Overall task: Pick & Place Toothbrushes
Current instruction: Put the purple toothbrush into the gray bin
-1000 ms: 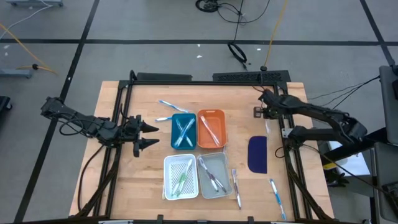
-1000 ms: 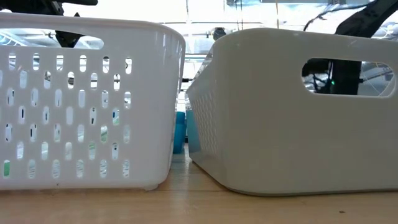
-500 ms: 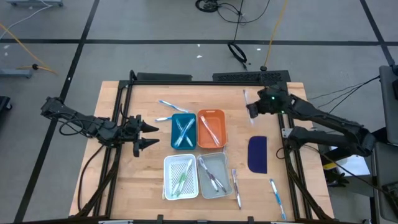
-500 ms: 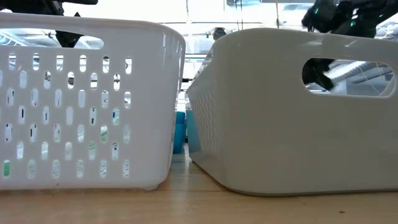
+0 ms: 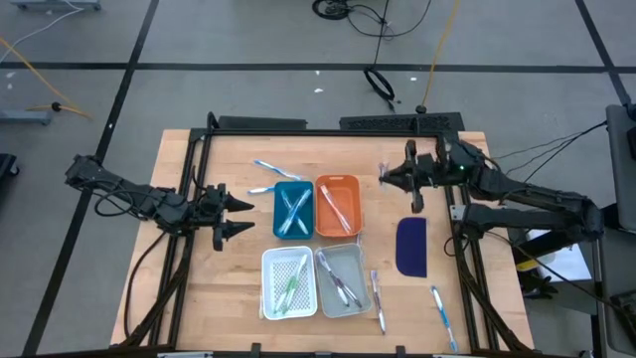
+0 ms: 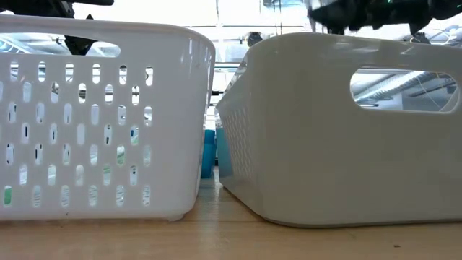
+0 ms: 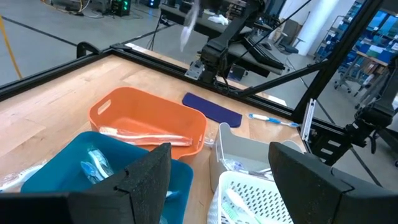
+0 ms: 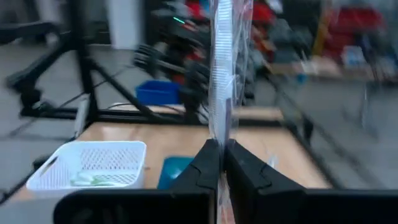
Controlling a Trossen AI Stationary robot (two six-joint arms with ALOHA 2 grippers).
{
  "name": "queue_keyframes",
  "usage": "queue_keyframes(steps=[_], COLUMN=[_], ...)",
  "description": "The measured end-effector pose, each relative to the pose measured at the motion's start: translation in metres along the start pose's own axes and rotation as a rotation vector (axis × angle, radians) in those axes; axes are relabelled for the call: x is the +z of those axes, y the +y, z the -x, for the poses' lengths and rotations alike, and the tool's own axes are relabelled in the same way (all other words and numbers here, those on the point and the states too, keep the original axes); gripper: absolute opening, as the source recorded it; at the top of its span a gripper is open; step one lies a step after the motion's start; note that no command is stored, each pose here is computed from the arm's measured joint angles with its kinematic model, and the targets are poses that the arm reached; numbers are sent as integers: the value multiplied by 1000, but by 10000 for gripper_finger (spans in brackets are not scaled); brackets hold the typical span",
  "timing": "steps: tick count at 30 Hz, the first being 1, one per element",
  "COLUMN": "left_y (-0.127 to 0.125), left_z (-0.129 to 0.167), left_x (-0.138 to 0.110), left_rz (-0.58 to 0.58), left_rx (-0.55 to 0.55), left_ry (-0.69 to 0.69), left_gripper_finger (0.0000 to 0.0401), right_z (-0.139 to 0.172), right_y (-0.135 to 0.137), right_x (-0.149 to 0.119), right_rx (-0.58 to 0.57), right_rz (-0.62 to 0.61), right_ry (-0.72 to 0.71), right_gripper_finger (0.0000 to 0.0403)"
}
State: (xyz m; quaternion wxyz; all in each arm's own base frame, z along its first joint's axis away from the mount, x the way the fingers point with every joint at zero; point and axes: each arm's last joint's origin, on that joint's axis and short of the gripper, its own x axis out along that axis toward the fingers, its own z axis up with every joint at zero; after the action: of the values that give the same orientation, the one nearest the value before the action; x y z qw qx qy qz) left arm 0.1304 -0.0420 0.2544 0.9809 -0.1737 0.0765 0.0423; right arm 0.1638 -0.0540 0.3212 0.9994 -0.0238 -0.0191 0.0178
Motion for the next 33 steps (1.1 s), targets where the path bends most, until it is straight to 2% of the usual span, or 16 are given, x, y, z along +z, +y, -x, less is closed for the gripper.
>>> queue_keyframes(steps=[5, 7, 13, 19, 21, 24, 30, 33], left_y=[0, 0, 0, 0, 0, 0, 0, 0], left_z=[0, 0, 0, 0, 0, 0, 0, 0], left_x=[0, 0, 0, 0, 0, 0, 0, 0], left_rz=[0, 0, 0, 0, 0, 0, 0, 0], left_rx=[0, 1, 1, 1, 1, 1, 1, 0], left_ry=[0, 0, 0, 0, -1, 0, 0, 0], left_gripper_finger=[271, 271, 271, 271, 271, 271, 271, 271], right_z=[-3, -3, -2, -2, -2, -3, -7, -12], right_y=[14, 19, 28, 31, 33, 36, 47, 55], right_x=[12, 17, 26, 27, 27, 28, 29, 26], right_rx=[165, 222, 296, 319, 334, 374, 401, 460], right_rz=[261, 323, 359, 337, 285, 121, -379, -581], right_ry=[-138, -197, -301, -311, -305, -289, -211, -150], right_gripper_finger=[4, 4, 4, 4, 4, 4, 4, 4])
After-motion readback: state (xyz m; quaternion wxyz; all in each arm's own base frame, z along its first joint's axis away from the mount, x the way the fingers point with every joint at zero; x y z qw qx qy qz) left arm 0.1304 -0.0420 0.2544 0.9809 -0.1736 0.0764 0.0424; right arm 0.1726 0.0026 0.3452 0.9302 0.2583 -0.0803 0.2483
